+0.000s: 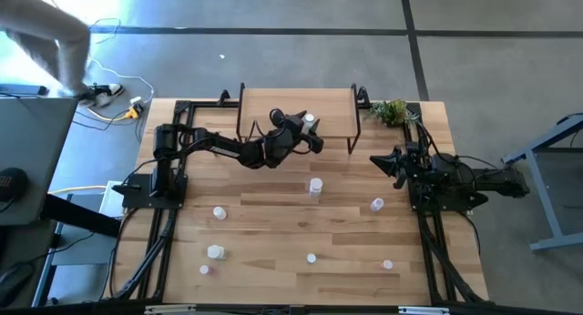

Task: Pick and place medicine bottles onto shelf by color
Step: Put the top pill bottle on the shelf

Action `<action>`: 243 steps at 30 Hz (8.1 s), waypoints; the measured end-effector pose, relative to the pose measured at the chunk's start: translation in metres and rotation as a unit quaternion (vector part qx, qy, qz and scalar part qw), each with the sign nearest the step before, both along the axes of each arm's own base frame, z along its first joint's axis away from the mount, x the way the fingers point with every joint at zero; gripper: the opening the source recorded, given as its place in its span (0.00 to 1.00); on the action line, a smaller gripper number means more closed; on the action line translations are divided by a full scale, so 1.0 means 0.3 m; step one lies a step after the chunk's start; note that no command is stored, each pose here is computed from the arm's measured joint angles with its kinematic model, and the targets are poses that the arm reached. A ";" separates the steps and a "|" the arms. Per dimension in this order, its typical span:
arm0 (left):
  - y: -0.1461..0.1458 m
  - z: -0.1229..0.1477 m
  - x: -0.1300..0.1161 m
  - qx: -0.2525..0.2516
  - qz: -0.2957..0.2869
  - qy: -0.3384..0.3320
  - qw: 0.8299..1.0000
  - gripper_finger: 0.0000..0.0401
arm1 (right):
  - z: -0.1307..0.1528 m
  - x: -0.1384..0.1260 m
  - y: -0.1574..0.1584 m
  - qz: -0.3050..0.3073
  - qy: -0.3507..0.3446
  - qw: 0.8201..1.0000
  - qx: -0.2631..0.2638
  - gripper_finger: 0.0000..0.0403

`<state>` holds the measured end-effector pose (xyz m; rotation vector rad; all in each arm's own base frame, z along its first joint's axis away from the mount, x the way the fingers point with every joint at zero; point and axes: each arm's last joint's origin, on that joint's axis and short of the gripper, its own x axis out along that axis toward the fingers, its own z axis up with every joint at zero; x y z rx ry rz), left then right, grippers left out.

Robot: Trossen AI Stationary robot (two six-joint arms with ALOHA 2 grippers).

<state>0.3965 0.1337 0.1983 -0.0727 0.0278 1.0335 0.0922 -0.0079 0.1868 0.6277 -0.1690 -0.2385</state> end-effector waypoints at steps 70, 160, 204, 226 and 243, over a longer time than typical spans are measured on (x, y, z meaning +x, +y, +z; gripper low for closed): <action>-0.508 0.330 -0.196 -0.216 -0.387 0.051 0.895 0.61 | 0.448 0.151 0.013 0.083 0.310 0.945 -0.060 0.45; -0.395 0.523 -0.812 -0.080 -0.339 0.074 0.934 0.61 | 0.164 0.797 0.058 -0.015 0.533 0.835 0.136 0.53; -0.396 0.520 -0.812 -0.093 -0.335 0.068 0.935 0.61 | 0.045 0.838 0.108 -0.021 0.579 0.804 0.137 0.38; -0.393 0.525 -0.807 -0.078 -0.327 0.069 0.939 0.61 | 0.635 0.822 0.015 -0.048 0.504 0.862 -0.022 0.39; -0.382 0.566 -0.803 -0.021 -0.278 0.033 0.960 0.61 | 0.842 0.648 -0.459 -0.183 0.510 0.838 -0.058 0.39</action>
